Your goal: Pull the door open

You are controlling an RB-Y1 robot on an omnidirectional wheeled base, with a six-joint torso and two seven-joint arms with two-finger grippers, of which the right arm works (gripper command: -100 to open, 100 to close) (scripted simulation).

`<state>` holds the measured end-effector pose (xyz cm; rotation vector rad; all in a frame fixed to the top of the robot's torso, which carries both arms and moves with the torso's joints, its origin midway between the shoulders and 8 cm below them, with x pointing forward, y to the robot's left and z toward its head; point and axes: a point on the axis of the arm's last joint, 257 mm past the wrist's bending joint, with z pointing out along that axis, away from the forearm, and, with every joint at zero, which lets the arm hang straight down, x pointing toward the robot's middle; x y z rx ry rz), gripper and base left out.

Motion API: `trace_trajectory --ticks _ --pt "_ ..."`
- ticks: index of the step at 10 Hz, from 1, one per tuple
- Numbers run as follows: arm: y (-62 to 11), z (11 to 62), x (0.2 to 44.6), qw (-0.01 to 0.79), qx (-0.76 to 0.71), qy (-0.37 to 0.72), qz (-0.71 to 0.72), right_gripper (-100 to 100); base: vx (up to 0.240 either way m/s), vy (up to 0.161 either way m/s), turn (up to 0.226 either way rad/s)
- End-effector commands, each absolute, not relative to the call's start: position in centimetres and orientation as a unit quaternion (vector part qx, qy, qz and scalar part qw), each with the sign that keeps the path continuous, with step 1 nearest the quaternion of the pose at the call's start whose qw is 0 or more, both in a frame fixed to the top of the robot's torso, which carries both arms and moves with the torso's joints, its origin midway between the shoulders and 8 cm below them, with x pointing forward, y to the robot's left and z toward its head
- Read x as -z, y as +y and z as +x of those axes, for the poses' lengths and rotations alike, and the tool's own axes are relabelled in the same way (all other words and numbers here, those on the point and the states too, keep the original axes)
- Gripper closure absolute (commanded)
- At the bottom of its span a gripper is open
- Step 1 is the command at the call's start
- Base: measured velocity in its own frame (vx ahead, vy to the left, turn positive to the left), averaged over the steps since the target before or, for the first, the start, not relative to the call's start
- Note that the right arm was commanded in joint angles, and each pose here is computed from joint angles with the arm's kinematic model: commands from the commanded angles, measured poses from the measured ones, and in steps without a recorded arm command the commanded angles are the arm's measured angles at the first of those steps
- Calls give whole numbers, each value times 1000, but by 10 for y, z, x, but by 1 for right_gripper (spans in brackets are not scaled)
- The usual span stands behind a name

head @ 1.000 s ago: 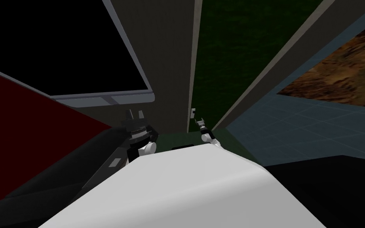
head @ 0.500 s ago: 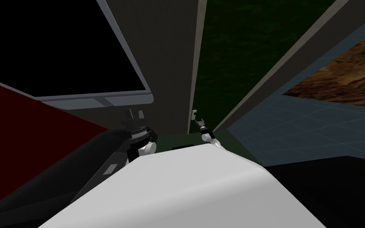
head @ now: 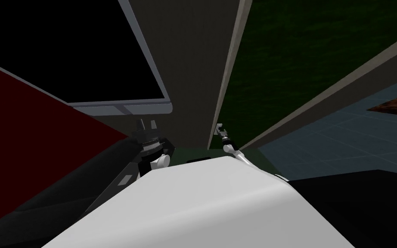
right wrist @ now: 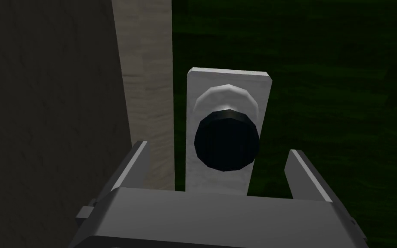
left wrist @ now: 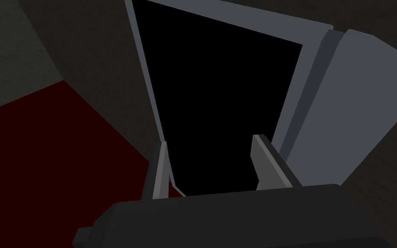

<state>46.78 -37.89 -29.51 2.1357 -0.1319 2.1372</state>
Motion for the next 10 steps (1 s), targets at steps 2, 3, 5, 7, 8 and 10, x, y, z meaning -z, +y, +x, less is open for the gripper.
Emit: trace_trajectory --ticks 2,3,5,7,8,10 --pt "-409 466 296 74 -704 -61 703 -100 169 -8 169" --pt "-403 468 296 70 -705 -57 704 -100 81 -13 31" --pt "-403 468 296 70 -705 -57 704 100 -28 1 -29" --pt "-403 468 296 70 -705 -57 704 100 -15 -1 11" --pt "-403 468 296 70 -705 -57 704 100 0 0 0" --pt "-404 464 296 67 -705 -53 704 100 -47 -14 67"
